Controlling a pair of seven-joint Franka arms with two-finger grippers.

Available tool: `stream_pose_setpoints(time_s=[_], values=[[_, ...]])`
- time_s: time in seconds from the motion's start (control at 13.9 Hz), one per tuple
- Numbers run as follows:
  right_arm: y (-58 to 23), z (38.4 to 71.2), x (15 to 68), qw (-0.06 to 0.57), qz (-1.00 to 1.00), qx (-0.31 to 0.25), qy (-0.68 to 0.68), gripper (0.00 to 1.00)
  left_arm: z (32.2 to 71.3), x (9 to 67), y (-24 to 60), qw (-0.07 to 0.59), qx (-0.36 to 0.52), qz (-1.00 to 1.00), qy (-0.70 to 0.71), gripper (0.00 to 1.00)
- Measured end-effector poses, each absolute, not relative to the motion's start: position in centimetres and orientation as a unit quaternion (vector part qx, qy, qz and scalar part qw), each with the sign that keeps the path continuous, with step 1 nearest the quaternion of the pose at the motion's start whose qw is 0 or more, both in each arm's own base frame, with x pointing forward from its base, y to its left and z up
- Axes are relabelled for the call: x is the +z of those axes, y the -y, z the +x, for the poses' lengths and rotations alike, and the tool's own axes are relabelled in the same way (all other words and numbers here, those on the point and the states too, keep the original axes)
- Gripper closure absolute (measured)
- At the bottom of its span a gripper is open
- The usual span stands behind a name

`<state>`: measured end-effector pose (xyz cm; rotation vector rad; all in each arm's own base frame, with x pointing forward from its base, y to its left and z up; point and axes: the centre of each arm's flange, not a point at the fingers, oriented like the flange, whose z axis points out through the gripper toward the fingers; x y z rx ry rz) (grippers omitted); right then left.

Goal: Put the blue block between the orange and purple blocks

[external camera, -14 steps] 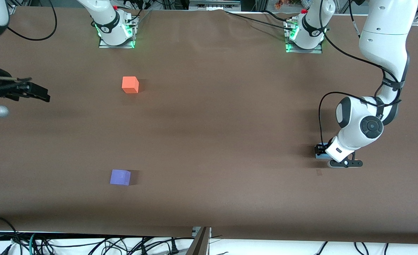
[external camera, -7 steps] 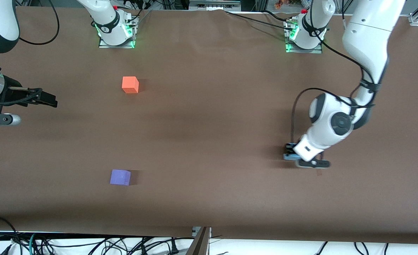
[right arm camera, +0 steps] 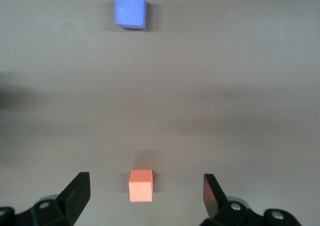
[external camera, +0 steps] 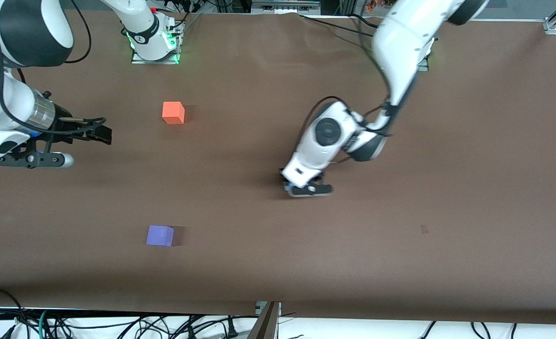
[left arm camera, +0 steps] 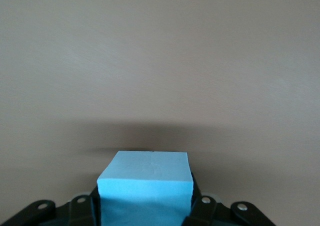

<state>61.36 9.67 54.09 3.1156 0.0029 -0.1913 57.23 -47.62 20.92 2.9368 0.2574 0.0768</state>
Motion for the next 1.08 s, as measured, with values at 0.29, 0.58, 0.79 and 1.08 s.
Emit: stream_pose_setpoints(time_s=[0.29, 0.58, 0.79, 1.08], values=[[-11.1, 63.2, 49.7, 0.01, 0.997, -0.07, -0.005, 0.0, 56.3, 19.5, 52.9, 0.094, 0.052, 0.987, -0.117, 0.39], [-13.5, 63.9, 46.6, 0.0, 0.997, -0.081, -0.001, 0.0, 56.5, 19.5, 53.0, 0.094, 0.056, 0.987, -0.121, 0.17], [-14.5, 64.0, 46.0, -0.007, 0.996, -0.083, 0.004, 0.0, 57.4, 21.5, 52.8, 0.099, 0.064, 0.985, -0.125, 0.0], [-17.1, 63.9, 44.7, -0.038, 0.995, -0.092, 0.006, 0.0, 62.0, 30.5, 46.3, 0.06, 0.043, 0.983, -0.17, 0.0]])
